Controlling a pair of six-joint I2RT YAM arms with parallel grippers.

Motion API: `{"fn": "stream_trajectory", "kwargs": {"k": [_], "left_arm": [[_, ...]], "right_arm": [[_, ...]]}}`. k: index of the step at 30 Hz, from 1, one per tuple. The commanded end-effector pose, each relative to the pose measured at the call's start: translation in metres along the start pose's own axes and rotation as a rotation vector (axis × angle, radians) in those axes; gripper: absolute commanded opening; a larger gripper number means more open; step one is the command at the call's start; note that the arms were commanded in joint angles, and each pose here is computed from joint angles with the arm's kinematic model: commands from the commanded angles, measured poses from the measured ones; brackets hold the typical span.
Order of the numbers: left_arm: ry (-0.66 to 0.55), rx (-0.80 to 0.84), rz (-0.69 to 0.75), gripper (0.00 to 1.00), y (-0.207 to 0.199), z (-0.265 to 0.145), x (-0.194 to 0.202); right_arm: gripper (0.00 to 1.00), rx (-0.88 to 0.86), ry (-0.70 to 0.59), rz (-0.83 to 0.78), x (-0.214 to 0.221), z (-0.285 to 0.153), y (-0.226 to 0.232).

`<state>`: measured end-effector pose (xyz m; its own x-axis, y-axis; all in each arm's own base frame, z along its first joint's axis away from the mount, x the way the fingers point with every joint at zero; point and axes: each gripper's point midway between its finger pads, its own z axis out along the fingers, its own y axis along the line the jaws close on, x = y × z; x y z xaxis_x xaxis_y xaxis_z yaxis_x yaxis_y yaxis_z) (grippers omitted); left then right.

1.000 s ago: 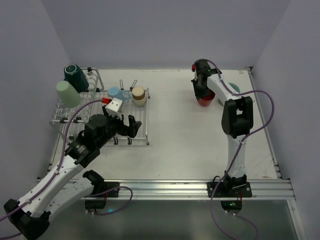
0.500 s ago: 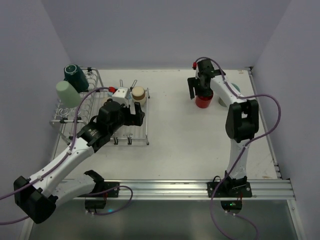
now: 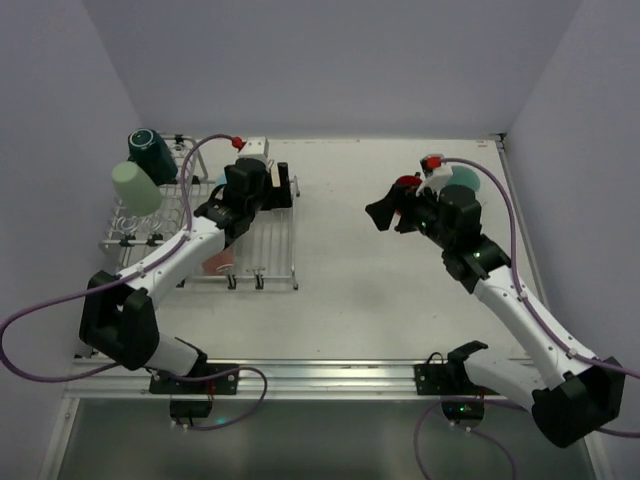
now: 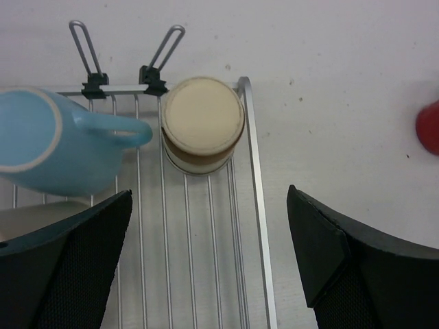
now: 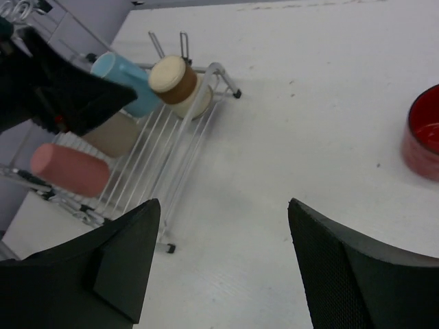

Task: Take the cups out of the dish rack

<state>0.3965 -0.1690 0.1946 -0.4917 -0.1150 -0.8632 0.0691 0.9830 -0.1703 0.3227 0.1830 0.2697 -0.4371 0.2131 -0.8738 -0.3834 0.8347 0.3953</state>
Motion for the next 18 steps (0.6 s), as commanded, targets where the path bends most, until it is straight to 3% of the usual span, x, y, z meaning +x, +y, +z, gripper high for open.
{"fn": "stream_trajectory", "kwargs": {"k": [1,10,18], "left_arm": [[-0.127,-0.001,-0.001,0.96,-0.002,0.014,-0.051],[-0.037,-0.027,0.081,0.96,-0.005,0.067,-0.036],[-0.010,-0.078,0.086,0.95,0.002,0.086,-0.027]], "right_arm": [[0.77,-0.155,-0.111,0.149,0.012,-0.001,0.025],[0.76,-0.217,-0.114,0.124,0.021,-0.025,0.036],[0.77,-0.219,-0.101,0.099,0.024,-0.027,0.036]]}}
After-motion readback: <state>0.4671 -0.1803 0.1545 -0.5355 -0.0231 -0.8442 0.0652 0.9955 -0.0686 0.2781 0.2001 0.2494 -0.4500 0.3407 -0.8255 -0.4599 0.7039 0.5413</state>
